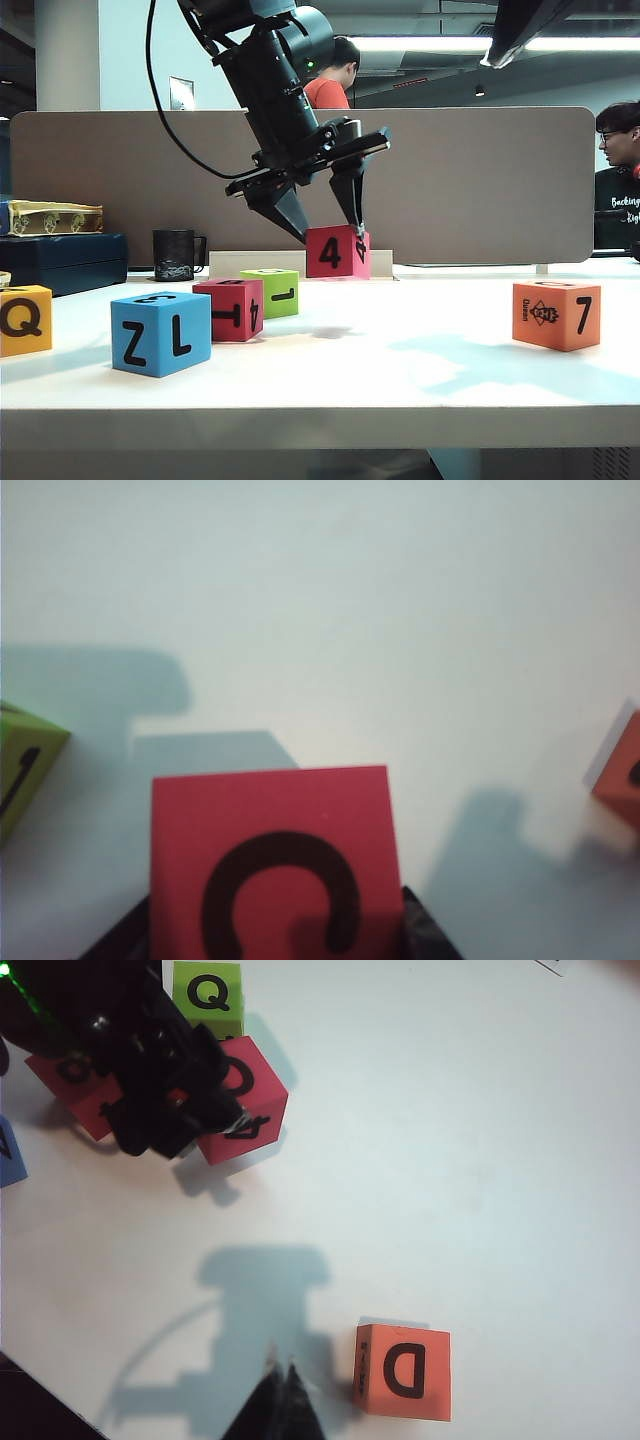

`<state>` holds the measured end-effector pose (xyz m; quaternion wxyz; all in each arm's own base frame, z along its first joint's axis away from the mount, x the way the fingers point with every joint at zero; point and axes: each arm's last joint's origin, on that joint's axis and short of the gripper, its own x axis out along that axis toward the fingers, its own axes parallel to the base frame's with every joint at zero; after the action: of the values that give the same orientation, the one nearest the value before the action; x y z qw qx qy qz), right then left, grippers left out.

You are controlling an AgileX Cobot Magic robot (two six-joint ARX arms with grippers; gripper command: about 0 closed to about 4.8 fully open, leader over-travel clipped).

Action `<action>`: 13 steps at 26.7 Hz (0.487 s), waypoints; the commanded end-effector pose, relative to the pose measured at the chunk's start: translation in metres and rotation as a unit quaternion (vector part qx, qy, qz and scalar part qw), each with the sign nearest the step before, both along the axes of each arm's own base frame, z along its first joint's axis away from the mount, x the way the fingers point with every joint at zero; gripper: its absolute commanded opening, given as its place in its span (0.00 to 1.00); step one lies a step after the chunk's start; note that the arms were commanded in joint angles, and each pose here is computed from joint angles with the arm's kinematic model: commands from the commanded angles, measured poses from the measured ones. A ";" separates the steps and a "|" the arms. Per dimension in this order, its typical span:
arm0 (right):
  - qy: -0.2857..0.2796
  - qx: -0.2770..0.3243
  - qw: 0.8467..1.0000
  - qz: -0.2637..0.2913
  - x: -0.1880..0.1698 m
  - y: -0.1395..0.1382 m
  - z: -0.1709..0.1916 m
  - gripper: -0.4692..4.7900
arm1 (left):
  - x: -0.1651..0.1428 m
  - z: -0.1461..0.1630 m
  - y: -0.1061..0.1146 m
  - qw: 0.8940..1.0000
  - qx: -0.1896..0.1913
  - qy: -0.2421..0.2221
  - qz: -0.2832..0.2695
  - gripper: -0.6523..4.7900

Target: Select the appropriate blocks from the scattered letter blocks on the table and arrange them in a row to spell out "ABCD".

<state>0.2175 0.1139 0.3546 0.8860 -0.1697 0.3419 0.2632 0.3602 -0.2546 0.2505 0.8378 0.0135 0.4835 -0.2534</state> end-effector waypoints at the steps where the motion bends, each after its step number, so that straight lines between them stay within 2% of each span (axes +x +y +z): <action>1: -0.007 0.003 1.000 0.001 0.000 0.000 0.003 0.09 | 0.000 0.005 -0.001 0.997 -0.035 0.013 0.065 0.61; 8: -0.009 0.004 1.000 0.001 0.000 0.000 0.003 0.09 | -0.001 0.007 -0.008 0.984 -0.091 0.046 0.148 0.61; 13: -0.011 0.005 1.000 0.001 0.000 0.000 0.003 0.09 | -0.001 0.003 -0.013 0.973 -0.096 0.038 0.205 0.61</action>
<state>0.2176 0.1139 0.3547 0.8864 -0.1698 0.3412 0.2629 0.3595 -0.2650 0.2534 0.8430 -0.1636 0.4915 -0.1448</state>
